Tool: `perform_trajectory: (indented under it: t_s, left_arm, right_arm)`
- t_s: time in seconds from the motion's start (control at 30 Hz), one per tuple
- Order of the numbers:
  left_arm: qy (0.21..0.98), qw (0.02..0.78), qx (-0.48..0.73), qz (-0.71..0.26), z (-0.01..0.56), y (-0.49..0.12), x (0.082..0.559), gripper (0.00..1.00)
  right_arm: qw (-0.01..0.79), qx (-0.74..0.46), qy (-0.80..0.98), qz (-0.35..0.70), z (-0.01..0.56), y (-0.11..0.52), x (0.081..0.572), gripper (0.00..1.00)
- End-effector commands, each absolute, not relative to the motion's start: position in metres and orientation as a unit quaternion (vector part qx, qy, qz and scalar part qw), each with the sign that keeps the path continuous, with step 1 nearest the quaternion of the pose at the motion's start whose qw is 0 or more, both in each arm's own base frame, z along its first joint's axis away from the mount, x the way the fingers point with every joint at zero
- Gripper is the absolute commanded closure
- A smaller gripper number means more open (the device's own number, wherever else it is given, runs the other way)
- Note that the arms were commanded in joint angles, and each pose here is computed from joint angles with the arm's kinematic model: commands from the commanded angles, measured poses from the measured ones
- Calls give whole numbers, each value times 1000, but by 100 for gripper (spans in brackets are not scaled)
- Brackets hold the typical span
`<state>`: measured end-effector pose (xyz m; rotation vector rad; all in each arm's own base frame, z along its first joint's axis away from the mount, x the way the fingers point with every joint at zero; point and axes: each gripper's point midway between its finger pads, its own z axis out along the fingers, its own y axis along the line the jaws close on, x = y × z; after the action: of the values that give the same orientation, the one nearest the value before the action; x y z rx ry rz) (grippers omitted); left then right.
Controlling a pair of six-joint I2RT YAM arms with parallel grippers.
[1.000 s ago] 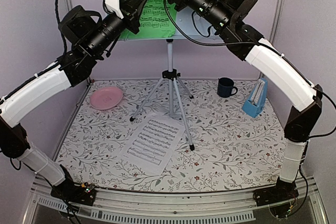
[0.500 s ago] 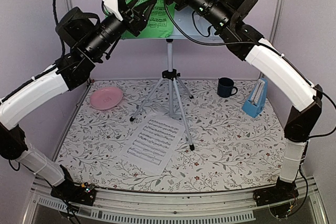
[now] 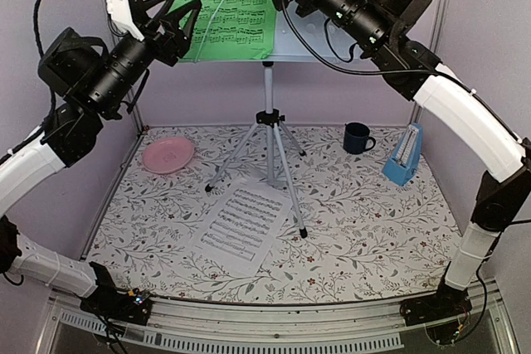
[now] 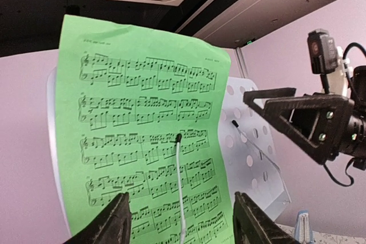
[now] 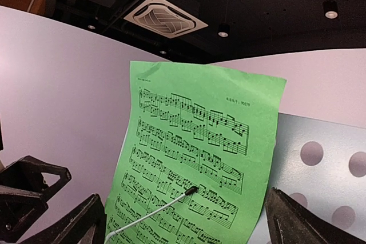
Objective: Set up the instrument practice props
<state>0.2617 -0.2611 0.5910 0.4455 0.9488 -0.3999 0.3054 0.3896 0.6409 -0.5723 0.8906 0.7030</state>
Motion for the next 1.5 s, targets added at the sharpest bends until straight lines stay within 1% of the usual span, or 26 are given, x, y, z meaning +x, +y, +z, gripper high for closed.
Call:
perform_trajectory:
  t_s: [0.0, 0.13, 0.23, 0.37, 0.6, 0.7, 0.8, 0.9, 1.03, 1.23, 1.47]
  left_arm:
    - [518, 813, 181, -195, 556, -245, 265, 38]
    - [569, 779, 174, -200, 505, -236, 265, 38]
    - [619, 741, 176, -191, 460, -232, 268, 38]
    - [674, 685, 189, -201, 397, -234, 266, 37]
    - [748, 569, 221, -260, 284, -249, 253, 37]
    - [793, 502, 194, -285, 233, -249, 249, 37]
    - [816, 446, 166, -328, 200, -252, 238, 37]
    - [835, 400, 127, -355, 177, -244, 233, 36]
    - [852, 346, 71, -386, 152, -225, 237, 34]
    - [859, 308, 37, -407, 134, -202, 252, 32]
    - [870, 276, 35, -408, 113, -196, 272, 33]
  right_arm:
    - [824, -232, 413, 312, 664, 347, 285, 1]
    - [814, -236, 437, 301, 650, 330, 276, 1]
    - [791, -250, 472, 299, 621, 322, 271, 1]
    - [735, -263, 545, 306, 559, 320, 270, 1]
    - [622, -250, 661, 336, 432, 312, 262, 1]
    - [558, -256, 708, 349, 365, 316, 255, 0]
    - [506, -267, 731, 371, 320, 323, 244, 4]
    - [466, -280, 744, 389, 286, 332, 235, 9]
    - [421, -300, 763, 387, 243, 350, 228, 16]
    - [380, -333, 775, 379, 200, 385, 221, 22]
    - [338, -357, 789, 368, 153, 425, 225, 36]
